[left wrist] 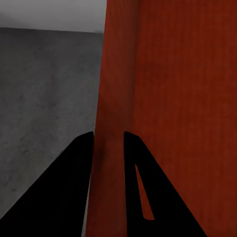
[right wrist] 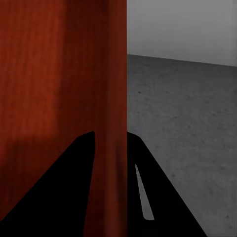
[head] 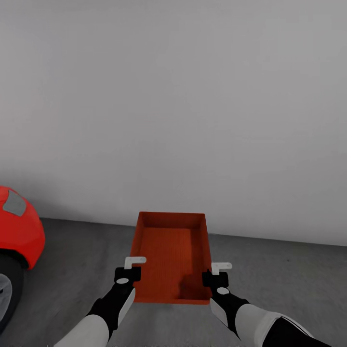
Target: Move the two storage containers from the living room to the garage. In the garage, place one container on the floor and stack the other container on top of it (either order is fine).
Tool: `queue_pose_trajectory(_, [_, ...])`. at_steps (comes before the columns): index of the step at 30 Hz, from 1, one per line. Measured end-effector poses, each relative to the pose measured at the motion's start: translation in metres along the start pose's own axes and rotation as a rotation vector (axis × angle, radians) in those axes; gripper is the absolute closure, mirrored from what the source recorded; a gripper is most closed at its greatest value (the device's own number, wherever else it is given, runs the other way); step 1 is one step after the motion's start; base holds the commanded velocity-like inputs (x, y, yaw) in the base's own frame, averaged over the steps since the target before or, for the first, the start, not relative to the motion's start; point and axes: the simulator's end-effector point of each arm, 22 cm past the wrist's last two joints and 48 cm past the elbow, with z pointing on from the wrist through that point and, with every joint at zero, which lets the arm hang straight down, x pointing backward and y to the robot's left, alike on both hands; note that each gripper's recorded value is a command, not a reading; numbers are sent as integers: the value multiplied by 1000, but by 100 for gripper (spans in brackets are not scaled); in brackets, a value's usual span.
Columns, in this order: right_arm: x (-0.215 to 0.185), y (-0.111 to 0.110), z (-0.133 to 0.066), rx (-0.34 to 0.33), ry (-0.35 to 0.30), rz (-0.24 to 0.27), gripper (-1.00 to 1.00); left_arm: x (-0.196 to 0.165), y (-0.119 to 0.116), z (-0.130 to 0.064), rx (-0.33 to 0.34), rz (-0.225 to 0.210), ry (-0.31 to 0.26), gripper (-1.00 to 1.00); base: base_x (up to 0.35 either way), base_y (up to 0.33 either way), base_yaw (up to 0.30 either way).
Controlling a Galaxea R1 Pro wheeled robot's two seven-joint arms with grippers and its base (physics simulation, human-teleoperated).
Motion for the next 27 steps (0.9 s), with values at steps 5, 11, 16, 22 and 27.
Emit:
queue_pose_trajectory(5, [5, 0, 1, 0, 10, -1, 100, 5, -1, 2, 1, 1, 10, 100, 0, 0, 0])
queue_pose_trajectory(11, [11, 1, 3, 0, 21, -3, 100, 11, -1, 4, 2, 3, 21, 100, 0, 0, 0])
queue_pose_trajectory(16, [18, 1, 4, 0, 34, -6, 100, 18, -1, 6, 3, 4, 34, 100, 0, 0, 0])
queue_pose_trajectory(22, [25, 1, 5, 1, 47, -9, 100, 25, -2, 8, 3, 5, 48, 100, 0, 0, 0])
queue_pose_trajectory(27, [29, 1, 7, 0, 55, -9, 100, 29, -3, 10, 3, 7, 56, 100, 0, 0, 0])
